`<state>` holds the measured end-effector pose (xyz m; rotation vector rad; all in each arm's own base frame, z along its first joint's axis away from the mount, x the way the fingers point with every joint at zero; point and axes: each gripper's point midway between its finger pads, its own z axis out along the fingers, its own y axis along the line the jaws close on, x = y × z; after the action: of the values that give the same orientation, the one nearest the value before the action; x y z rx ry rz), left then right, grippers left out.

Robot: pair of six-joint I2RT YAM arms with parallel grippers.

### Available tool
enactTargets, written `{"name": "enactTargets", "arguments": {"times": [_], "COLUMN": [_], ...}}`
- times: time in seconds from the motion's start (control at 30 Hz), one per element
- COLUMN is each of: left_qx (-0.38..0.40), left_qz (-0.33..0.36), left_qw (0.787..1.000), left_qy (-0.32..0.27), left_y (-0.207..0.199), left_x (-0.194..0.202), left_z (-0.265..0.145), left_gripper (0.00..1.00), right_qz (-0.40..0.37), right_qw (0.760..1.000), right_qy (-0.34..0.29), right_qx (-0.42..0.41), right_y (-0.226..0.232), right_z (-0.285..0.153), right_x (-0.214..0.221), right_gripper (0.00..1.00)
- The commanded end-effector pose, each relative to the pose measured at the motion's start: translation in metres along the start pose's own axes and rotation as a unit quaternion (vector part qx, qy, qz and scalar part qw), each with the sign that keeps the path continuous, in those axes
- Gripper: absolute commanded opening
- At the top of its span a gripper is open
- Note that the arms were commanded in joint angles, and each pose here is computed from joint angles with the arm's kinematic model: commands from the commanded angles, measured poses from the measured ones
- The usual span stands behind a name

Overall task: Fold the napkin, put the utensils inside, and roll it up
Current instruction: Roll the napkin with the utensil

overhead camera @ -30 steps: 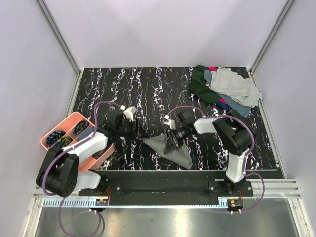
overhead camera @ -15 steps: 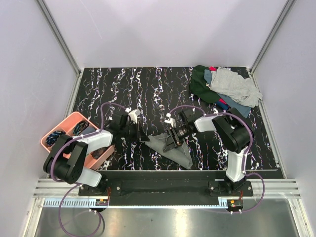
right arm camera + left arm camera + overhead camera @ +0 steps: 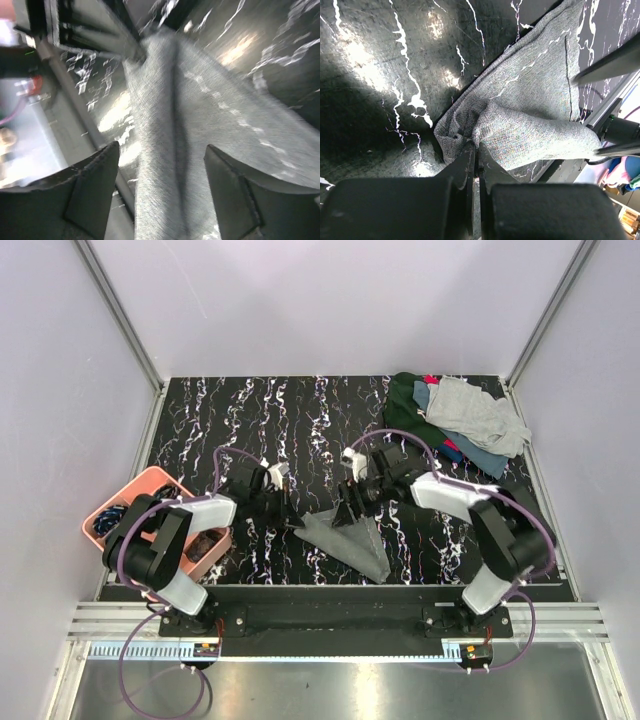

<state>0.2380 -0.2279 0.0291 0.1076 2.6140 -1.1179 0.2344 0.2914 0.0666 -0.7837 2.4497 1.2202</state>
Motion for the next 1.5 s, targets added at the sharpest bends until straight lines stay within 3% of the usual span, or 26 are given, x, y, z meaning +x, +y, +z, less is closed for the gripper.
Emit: {"name": "enactTargets", "arguments": {"times": [0.0,0.13,0.4,0.77,0.83,0.9,0.97,1.1,1.13,1.17,1.27,1.37,1.47], "left_qx": [-0.002,-0.008,-0.010,-0.016,-0.014,-0.011,-0.008,-0.004,-0.005,-0.007,-0.010,-0.023,-0.027], "left_qz": [0.005,0.000,-0.006,-0.002,-0.002,0.001,0.002,0.013,0.016,0.018,0.021,0.018,0.021], "left_qw": [1.000,1.000,1.000,1.000,1.000,1.000,1.000,1.000,1.000,0.999,0.999,0.997,0.995], "left_qy": [0.001,0.005,0.006,0.002,0.003,0.001,0.000,-0.014,-0.021,-0.026,-0.046,-0.072,-0.089], "left_y": [-0.003,-0.002,-0.003,-0.005,-0.006,-0.008,-0.011,-0.016,-0.017,-0.018,-0.019,-0.013,-0.010], "left_x": [-0.006,-0.006,-0.006,-0.007,-0.007,-0.008,-0.009,-0.014,-0.017,-0.018,-0.025,-0.030,-0.031], "left_z": [0.002,0.001,0.000,-0.006,-0.006,-0.007,-0.008,-0.014,-0.017,-0.019,-0.029,-0.039,-0.046], "left_gripper": [0.00,0.00,0.00,0.00,0.00,0.00,0.00,0.04,0.08,0.21,0.40,0.47,0.47], "right_qz": [-0.141,-0.223,-0.309,-0.299,-0.294,-0.290,-0.282,-0.253,-0.247,-0.241,-0.209,-0.185,-0.167], "right_qw": [0.981,0.945,0.906,0.898,0.899,0.900,0.900,0.911,0.914,0.919,0.943,0.966,0.979], "right_qy": [-0.052,-0.068,-0.004,0.058,0.072,0.088,0.106,0.141,0.139,0.139,0.131,0.102,0.082], "right_qx": [0.122,0.228,0.290,0.317,0.315,0.315,0.314,0.293,0.290,0.280,0.224,0.150,0.084], "right_y": [0.015,0.021,0.031,0.020,0.018,0.015,0.013,0.008,0.009,0.010,0.017,0.031,0.042], "right_z": [-0.018,-0.021,0.007,0.031,0.033,0.038,0.044,0.049,0.047,0.047,0.042,0.038,0.035], "right_x": [-0.022,-0.019,0.018,0.033,0.038,0.042,0.047,0.063,0.061,0.061,0.058,0.050,0.043], "right_gripper": [0.79,0.82,0.86,0.84,0.82,0.74,0.58,0.43,0.41,0.40,0.36,0.35,0.34]}}
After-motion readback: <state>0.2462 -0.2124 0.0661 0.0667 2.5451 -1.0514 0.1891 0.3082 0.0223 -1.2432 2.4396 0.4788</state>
